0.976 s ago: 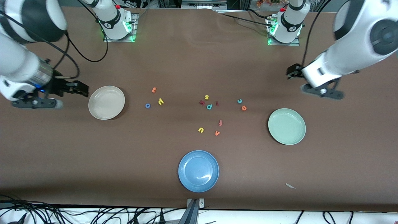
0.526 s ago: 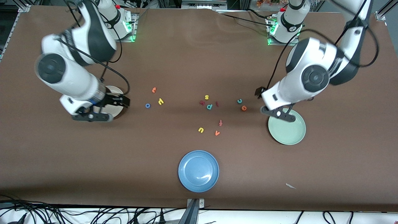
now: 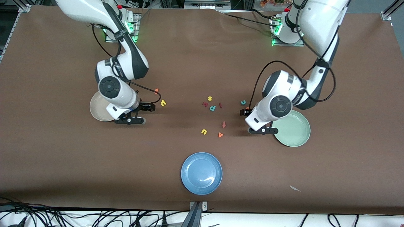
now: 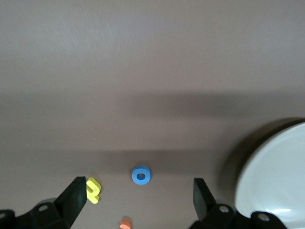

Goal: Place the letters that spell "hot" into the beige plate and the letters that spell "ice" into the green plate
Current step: 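Grasp the blue ring with the right gripper while the left gripper grasps orange e, then carry the blue ring and orange e toward the beige and green plates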

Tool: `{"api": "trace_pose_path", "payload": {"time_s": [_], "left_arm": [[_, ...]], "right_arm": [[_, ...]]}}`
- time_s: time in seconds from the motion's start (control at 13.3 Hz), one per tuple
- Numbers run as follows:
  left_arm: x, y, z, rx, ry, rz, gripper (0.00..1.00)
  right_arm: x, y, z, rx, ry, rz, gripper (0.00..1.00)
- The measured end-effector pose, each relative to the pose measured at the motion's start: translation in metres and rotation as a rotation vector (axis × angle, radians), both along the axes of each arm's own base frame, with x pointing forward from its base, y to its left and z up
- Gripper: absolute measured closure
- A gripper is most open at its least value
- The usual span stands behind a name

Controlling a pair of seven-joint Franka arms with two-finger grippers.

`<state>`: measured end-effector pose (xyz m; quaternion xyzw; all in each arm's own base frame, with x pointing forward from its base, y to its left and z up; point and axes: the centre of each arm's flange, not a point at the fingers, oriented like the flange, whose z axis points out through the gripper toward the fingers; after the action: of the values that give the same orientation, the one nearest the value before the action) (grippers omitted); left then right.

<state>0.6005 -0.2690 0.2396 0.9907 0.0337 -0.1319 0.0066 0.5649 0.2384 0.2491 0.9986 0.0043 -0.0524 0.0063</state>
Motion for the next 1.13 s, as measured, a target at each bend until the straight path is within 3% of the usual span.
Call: {"api": "trace_pose_path", "payload": {"time_s": [0.15, 0.23, 0.3, 0.38, 0.45, 0.9, 1.05, 1.13], "left_arm": [[0.000, 0.001, -0.025, 0.022, 0.012, 0.078, 0.01], [-0.001, 0.002, -0.035, 0.028, 0.017, 0.102, 0.04], [-0.002, 0.002, -0.044, 0.035, 0.026, 0.118, 0.15], [-0.004, 0.003, -0.050, 0.042, 0.037, 0.127, 0.28], [-0.007, 0.003, -0.056, 0.045, 0.049, 0.133, 0.31], [-0.039, -0.005, -0.075, 0.030, 0.070, 0.133, 0.30], [-0.047, -0.006, -0.075, 0.028, 0.066, 0.131, 0.35], [-0.048, -0.005, -0.074, 0.029, 0.064, 0.133, 0.44]], "right_arm": [[-0.001, -0.001, -0.024, -0.002, 0.001, -0.006, 0.07], [-0.002, -0.002, -0.035, -0.005, 0.008, -0.008, 0.17], [-0.003, -0.002, -0.044, -0.008, 0.013, -0.010, 0.25], [-0.004, -0.001, -0.050, -0.008, 0.016, -0.008, 0.26], [-0.006, 0.003, -0.057, -0.006, 0.020, -0.004, 0.26], [-0.015, 0.014, -0.071, -0.002, 0.037, 0.007, 0.27], [-0.016, 0.013, -0.073, -0.004, 0.041, 0.007, 0.27], [-0.018, 0.013, -0.074, -0.006, 0.044, 0.007, 0.31]]}}
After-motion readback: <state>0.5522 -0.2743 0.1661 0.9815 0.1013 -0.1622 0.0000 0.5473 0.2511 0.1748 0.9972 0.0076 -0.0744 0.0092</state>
